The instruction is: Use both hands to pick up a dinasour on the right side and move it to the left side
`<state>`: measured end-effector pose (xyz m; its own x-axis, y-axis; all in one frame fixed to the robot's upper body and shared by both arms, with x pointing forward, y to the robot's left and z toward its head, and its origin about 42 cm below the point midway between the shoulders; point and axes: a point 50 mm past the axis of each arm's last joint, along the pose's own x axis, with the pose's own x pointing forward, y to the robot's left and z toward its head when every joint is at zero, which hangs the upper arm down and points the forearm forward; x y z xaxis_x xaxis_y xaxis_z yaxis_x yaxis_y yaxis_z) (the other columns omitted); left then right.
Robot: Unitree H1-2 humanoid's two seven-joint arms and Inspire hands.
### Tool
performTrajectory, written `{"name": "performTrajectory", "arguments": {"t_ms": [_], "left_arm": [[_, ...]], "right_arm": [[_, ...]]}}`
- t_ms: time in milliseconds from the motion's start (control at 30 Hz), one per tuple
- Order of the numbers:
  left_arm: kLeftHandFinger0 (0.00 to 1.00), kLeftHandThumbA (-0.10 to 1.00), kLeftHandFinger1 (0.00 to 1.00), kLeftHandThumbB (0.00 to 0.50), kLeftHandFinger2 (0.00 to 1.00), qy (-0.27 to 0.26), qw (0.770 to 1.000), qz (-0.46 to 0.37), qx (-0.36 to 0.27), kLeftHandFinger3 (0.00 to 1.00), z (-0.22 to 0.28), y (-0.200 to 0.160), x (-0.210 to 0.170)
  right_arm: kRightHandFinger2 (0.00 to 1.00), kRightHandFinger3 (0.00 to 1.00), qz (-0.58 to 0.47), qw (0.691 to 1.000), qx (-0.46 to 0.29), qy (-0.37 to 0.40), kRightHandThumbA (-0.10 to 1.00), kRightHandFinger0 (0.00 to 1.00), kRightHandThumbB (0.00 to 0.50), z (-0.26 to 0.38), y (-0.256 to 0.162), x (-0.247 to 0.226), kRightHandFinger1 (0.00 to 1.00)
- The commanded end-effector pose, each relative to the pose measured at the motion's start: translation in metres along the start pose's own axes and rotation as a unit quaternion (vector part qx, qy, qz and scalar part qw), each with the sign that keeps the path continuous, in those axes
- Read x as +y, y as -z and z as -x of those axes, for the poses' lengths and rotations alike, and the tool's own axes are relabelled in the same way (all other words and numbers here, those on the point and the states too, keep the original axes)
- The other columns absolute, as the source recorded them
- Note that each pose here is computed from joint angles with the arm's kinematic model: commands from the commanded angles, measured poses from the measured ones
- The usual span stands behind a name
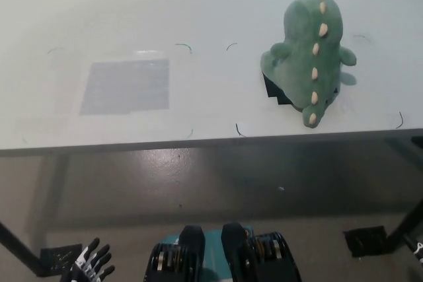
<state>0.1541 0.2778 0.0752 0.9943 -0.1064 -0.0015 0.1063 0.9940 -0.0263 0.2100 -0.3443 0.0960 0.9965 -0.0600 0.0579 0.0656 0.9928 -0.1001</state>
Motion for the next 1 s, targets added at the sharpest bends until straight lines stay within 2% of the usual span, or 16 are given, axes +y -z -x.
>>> {"name": "performTrajectory", "arguments": {"t_ms": [0, 33, 100, 233, 300, 433, 533, 600, 700, 833, 867, 967], "left_arm": [[1.00, 1.00, 1.00, 0.438, 1.00, 0.000, 0.999, -0.005, -0.037, 1.00, 0.001, -0.015, 0.002], [1.00, 1.00, 1.00, 0.448, 1.00, -0.001, 0.999, -0.006, -0.039, 1.00, 0.000, -0.018, 0.001], [1.00, 1.00, 1.00, 0.424, 1.00, 0.004, 0.999, 0.009, -0.050, 1.00, 0.000, -0.026, 0.000], [1.00, 1.00, 1.00, 0.409, 1.00, 0.008, 0.997, 0.022, -0.078, 1.00, -0.010, -0.044, 0.001], [1.00, 1.00, 1.00, 0.410, 1.00, 0.008, 0.996, 0.023, -0.084, 1.00, -0.013, -0.049, 0.001], [1.00, 1.00, 1.00, 0.403, 1.00, 0.018, 0.991, 0.019, -0.134, 1.00, -0.037, -0.083, 0.004], [1.00, 1.00, 1.00, 0.396, 1.00, 0.030, 0.987, 0.018, -0.157, 1.00, -0.046, -0.099, 0.006], [1.00, 1.00, 1.00, 0.417, 1.00, 0.034, 0.982, 0.009, -0.186, 1.00, -0.059, -0.123, 0.009], [1.00, 1.00, 1.00, 0.417, 1.00, 0.035, 0.977, 0.003, -0.212, 1.00, -0.071, -0.142, 0.010], [1.00, 1.00, 1.00, 0.449, 1.00, 0.040, 0.970, 0.003, -0.239, 1.00, -0.090, -0.167, 0.004], [1.00, 1.00, 1.00, 0.445, 1.00, 0.043, 0.968, 0.004, -0.248, 1.00, -0.096, -0.174, 0.002], [1.00, 1.00, 1.00, 0.450, 1.00, 0.050, 0.963, 0.005, -0.263, 1.00, -0.109, -0.188, -0.004]], "right_arm": [[1.00, 1.00, -0.005, 0.999, -0.051, -0.003, 1.00, 1.00, 0.291, -0.007, -0.017, -0.003, 1.00], [1.00, 1.00, -0.004, 0.999, -0.051, -0.003, 1.00, 1.00, 0.291, -0.007, -0.018, -0.003, 1.00], [1.00, 1.00, -0.008, 0.999, -0.053, -0.002, 1.00, 1.00, 0.285, -0.007, -0.017, -0.004, 1.00], [1.00, 1.00, -0.033, 0.997, -0.064, 0.002, 1.00, 1.00, 0.262, -0.010, -0.022, -0.011, 1.00], [1.00, 1.00, -0.039, 0.997, -0.065, 0.002, 1.00, 1.00, 0.268, -0.012, -0.027, -0.012, 1.00], [1.00, 1.00, -0.045, 0.996, -0.076, 0.004, 1.00, 1.00, 0.293, -0.020, -0.044, -0.019, 1.00], [1.00, 1.00, -0.037, 0.995, -0.093, 0.004, 1.00, 1.00, 0.285, -0.028, -0.056, -0.023, 1.00], [1.00, 1.00, -0.040, 0.992, -0.118, 0.000, 1.00, 1.00, 0.324, -0.036, -0.074, -0.027, 1.00], [1.00, 1.00, -0.050, 0.989, -0.139, -0.007, 1.00, 1.00, 0.344, -0.043, -0.089, -0.028, 1.00], [1.00, 1.00, -0.058, 0.983, -0.173, -0.023, 1.00, 1.00, 0.326, -0.053, -0.112, -0.030, 1.00], [1.00, 1.00, -0.059, 0.981, -0.181, -0.025, 1.00, 1.00, 0.354, -0.056, -0.118, -0.031, 1.00], [1.00, 1.00, -0.049, 0.980, -0.193, -0.019, 1.00, 1.00, 0.380, -0.062, -0.132, -0.033, 1.00]]}}
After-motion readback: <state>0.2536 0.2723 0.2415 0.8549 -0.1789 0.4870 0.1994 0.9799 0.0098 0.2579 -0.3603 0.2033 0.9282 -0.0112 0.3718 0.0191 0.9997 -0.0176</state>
